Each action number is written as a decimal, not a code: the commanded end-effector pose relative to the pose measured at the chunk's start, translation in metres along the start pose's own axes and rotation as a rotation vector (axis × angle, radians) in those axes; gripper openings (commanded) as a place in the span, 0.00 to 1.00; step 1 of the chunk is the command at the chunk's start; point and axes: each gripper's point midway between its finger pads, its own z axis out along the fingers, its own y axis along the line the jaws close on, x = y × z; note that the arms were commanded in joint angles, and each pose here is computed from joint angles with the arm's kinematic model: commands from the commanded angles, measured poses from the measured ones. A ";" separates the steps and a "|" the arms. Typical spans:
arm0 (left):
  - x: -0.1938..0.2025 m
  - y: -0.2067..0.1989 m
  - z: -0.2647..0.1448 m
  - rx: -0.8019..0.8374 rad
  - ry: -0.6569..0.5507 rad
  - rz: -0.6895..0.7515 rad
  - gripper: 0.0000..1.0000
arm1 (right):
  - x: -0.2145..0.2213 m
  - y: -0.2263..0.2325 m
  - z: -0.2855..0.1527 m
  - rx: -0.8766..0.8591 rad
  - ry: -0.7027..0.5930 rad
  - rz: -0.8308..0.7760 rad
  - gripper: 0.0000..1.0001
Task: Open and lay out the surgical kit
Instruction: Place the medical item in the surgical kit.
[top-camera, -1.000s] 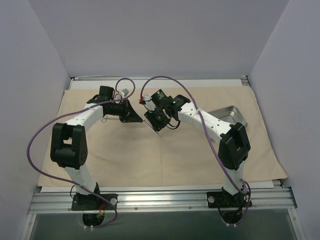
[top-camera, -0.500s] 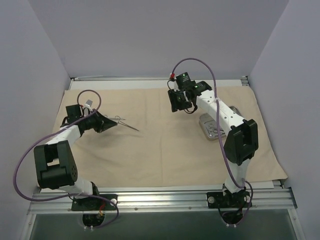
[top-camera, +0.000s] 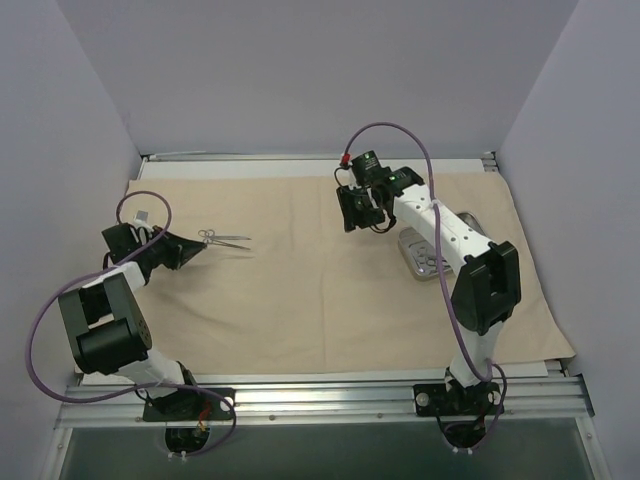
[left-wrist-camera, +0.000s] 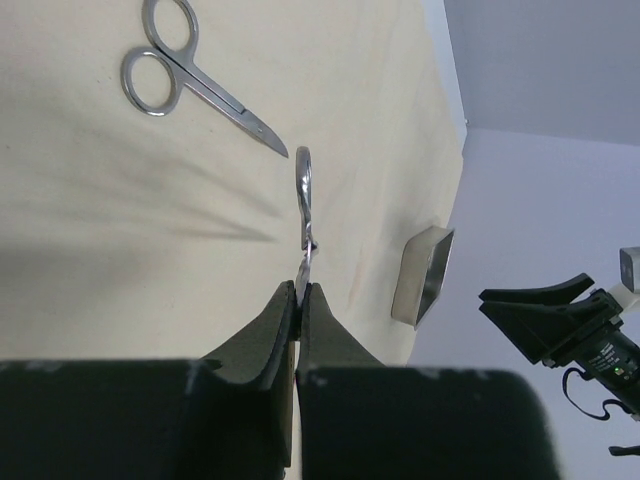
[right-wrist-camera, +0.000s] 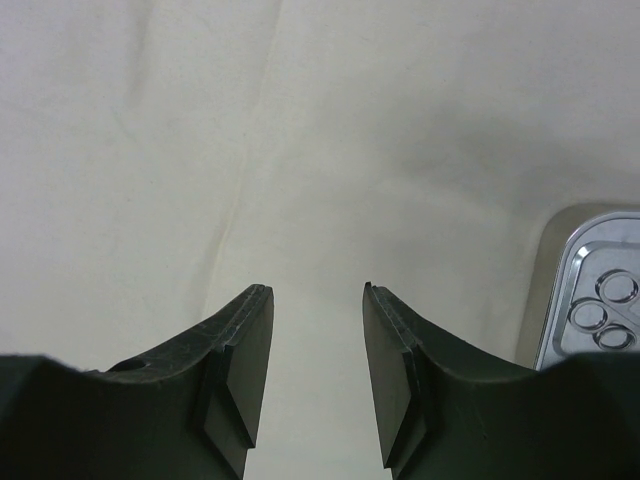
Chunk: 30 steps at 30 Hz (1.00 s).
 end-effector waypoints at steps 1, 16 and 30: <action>-0.019 -0.002 0.008 0.034 -0.051 0.024 0.02 | -0.001 -0.006 -0.020 0.002 -0.022 0.012 0.41; -0.016 0.047 0.021 -0.076 0.041 -0.111 0.02 | -0.005 -0.013 -0.013 -0.002 -0.020 0.030 0.41; -0.007 0.072 0.022 -0.156 0.095 -0.179 0.05 | -0.005 -0.013 -0.008 -0.006 -0.020 0.039 0.41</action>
